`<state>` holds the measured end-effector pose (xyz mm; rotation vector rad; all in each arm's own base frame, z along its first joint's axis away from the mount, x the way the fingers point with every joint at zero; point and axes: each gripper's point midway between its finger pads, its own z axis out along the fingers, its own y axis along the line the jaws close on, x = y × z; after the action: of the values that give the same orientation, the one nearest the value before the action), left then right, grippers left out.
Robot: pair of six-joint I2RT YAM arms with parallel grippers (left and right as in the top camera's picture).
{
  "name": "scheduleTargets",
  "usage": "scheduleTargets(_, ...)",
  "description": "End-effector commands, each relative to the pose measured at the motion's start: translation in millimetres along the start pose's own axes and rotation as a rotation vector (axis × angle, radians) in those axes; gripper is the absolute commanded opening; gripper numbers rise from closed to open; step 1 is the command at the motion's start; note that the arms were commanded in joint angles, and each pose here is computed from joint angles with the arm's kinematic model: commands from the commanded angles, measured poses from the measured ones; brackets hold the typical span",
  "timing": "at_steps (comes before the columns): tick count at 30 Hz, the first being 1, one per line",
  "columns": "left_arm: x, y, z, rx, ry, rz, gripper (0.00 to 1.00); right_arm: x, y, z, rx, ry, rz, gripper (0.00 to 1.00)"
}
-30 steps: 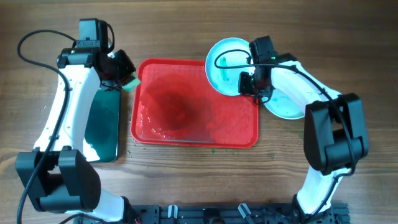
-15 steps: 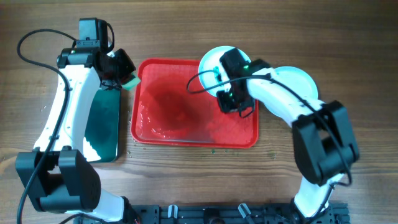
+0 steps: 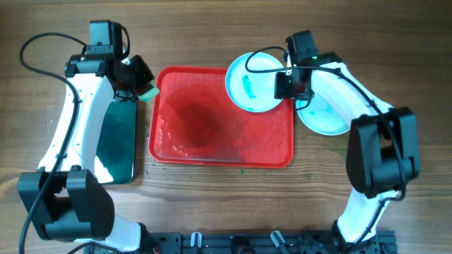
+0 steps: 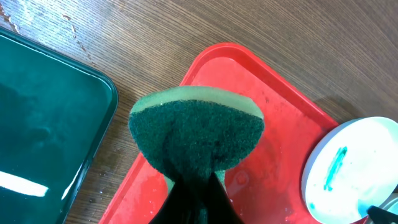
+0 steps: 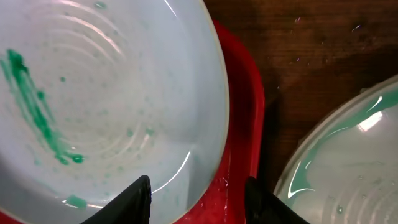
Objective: Clean dirty plates on tray and stack at the side
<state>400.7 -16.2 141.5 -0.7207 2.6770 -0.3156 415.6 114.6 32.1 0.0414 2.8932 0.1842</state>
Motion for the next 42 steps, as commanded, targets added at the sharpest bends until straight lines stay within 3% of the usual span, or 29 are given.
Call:
scheduleTargets(1,0,0,2,-0.011,-0.003,-0.005,0.04,2,0,8,-0.001,0.003,-0.019,0.49)
scheduleTargets(3,0,0,2,-0.011,-0.003,-0.005,0.04,4,-1,13,0.000,0.008,-0.018,0.47)
scheduleTargets(6,0,0,2,-0.011,-0.003,-0.005,0.04,9,14,18,-0.066,0.025,-0.063,0.36)
scheduleTargets(13,0,0,2,-0.012,-0.002,-0.005,0.04,32,24,39,-0.022,0.080,-0.167,0.34)
scheduleTargets(16,0,0,2,-0.012,-0.002,-0.005,0.04,49,27,42,-0.037,0.135,-0.192,0.11)
scheduleTargets(17,0,0,2,-0.012,-0.002,-0.005,0.04,53,32,40,-0.056,0.149,-0.201,0.09)
scheduleTargets(21,0,0,2,-0.012,-0.002,-0.005,0.04,77,61,9,-0.111,0.208,-0.293,0.09)
scheduleTargets(22,0,0,2,-0.011,-0.002,-0.005,0.04,81,70,-5,-0.119,0.205,-0.326,0.13)
scheduleTargets(23,0,0,2,-0.011,-0.002,-0.005,0.04,82,76,-17,-0.126,0.188,-0.353,0.24)
scheduleTargets(24,0,0,2,-0.011,-0.002,-0.005,0.04,78,79,-28,-0.113,0.150,-0.368,0.41)
scheduleTargets(25,0,0,2,-0.011,-0.002,-0.005,0.04,72,77,-33,-0.095,0.121,-0.373,0.51)
scheduleTargets(26,0,0,2,-0.011,-0.002,-0.005,0.04,60,72,-37,-0.057,0.067,-0.383,0.54)
scheduleTargets(32,0,0,2,-0.011,-0.002,-0.005,0.04,27,91,-16,-0.095,-0.075,-0.655,0.53)
scheduleTargets(39,0,0,2,-0.012,-0.002,-0.005,0.04,49,89,28,-0.131,0.036,-0.712,0.43)
scheduleTargets(41,0,0,2,-0.012,-0.002,-0.005,0.04,53,87,32,-0.128,0.057,-0.699,0.31)
scheduleTargets(42,0,0,2,-0.011,-0.002,-0.005,0.04,54,86,32,-0.127,0.062,-0.682,0.19)
